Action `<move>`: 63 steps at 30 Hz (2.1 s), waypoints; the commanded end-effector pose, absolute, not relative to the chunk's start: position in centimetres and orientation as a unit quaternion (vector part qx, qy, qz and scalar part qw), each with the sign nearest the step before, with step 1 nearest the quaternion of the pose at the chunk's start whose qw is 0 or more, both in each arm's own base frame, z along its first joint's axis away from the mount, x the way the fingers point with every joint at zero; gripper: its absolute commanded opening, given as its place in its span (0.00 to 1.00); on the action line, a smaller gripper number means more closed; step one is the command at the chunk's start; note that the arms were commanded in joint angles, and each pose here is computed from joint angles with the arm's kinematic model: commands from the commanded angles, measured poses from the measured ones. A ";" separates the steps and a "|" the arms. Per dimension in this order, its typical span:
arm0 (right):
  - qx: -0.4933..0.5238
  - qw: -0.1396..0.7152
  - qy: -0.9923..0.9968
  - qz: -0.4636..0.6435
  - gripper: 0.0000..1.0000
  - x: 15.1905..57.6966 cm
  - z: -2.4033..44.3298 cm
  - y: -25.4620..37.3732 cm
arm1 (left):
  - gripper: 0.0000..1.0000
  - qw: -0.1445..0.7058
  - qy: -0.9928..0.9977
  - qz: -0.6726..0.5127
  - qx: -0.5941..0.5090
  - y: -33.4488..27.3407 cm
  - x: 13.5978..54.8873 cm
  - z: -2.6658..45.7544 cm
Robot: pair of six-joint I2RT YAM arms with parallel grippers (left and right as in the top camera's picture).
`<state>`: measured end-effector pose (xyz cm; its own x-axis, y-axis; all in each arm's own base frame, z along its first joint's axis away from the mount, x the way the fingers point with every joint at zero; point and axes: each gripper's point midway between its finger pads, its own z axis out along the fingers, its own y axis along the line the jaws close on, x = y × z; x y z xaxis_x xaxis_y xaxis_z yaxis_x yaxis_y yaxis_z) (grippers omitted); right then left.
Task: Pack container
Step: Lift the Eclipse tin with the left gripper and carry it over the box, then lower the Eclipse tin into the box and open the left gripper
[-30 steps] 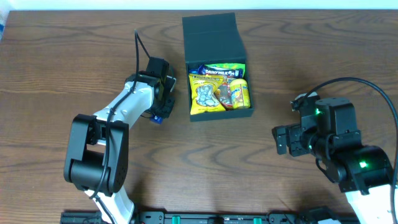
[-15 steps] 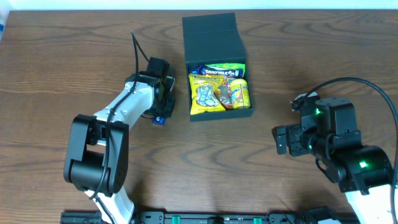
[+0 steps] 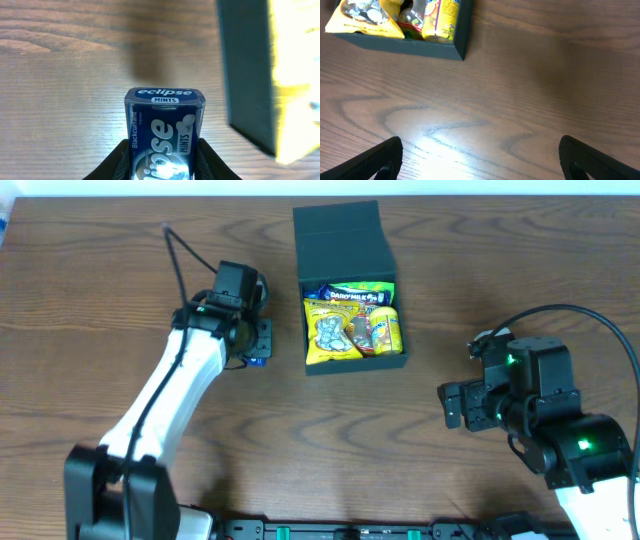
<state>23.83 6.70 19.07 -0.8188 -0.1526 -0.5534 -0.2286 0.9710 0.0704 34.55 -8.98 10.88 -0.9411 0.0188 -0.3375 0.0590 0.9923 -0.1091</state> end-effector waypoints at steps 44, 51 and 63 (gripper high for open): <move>-0.092 0.287 0.951 0.072 0.99 23.8 19.3 6.6 | 0.06 0.193 0.966 -0.173 -0.017 -30.6 38.6 13.6; -0.092 0.287 0.951 0.071 0.99 23.8 19.3 6.6 | 0.06 0.187 0.972 -0.137 -0.034 -28.7 39.0 12.4; -0.092 0.287 0.951 0.071 0.99 23.8 19.3 6.6 | 0.06 0.165 0.978 -0.120 -0.033 -28.8 39.0 9.7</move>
